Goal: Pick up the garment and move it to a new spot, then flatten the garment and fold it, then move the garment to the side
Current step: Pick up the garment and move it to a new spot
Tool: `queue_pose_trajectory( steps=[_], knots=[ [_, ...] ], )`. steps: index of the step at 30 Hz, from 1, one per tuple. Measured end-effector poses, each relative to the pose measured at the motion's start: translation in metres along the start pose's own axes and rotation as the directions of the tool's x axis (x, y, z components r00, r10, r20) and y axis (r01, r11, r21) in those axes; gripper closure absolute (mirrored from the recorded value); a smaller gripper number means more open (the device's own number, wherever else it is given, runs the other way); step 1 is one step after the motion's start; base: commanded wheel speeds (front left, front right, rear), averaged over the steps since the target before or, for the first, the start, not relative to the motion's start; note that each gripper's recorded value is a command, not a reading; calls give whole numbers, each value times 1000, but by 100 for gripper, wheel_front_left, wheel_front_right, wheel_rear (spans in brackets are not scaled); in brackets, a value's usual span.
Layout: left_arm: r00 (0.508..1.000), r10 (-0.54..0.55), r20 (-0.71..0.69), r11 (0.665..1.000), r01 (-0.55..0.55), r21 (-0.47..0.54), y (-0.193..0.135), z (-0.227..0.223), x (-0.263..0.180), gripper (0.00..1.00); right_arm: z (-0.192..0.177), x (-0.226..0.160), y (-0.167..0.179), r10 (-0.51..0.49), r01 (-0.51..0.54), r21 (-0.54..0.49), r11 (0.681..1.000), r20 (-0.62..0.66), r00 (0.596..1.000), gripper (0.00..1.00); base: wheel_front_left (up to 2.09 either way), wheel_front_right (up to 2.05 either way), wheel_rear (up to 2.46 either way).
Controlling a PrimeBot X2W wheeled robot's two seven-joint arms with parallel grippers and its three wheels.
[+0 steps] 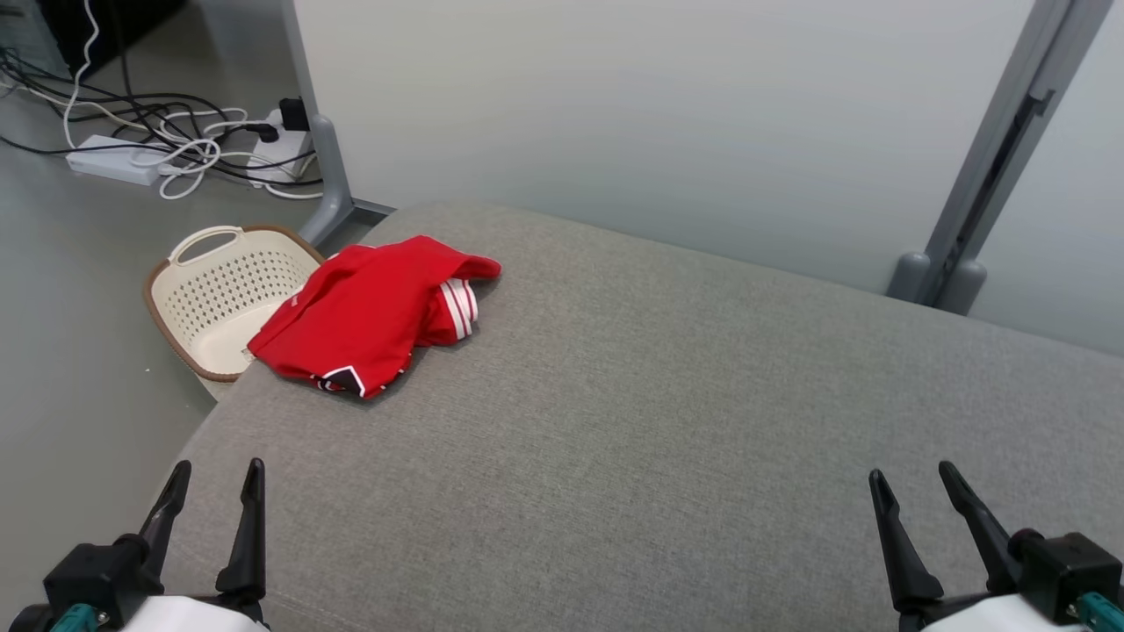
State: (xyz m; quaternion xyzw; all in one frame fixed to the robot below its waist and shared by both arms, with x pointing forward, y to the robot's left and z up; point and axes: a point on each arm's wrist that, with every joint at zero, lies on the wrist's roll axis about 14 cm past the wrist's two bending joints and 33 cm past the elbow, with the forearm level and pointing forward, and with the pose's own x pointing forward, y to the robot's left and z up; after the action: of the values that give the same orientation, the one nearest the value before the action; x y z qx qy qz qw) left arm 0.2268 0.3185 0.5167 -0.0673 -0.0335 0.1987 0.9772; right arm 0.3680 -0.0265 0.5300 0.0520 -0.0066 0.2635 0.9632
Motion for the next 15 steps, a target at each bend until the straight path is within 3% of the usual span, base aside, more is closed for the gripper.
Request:
queue_pose_trajectory(
  steps=[6, 15],
  knots=[
    [1000, -8, 9, 1000, 8, -10, -9, 5, 33, 0, 4, 16, -8, -9, 9, -7, 1000, 11, 1000, 0, 0, 0, 0],
    [994, -90, -66, 996, 91, 14, -37, -11, 129, 0, -6, 45, -42, -53, 53, -11, 999, -6, 999, 0, 0, 0, 0]
  ],
)
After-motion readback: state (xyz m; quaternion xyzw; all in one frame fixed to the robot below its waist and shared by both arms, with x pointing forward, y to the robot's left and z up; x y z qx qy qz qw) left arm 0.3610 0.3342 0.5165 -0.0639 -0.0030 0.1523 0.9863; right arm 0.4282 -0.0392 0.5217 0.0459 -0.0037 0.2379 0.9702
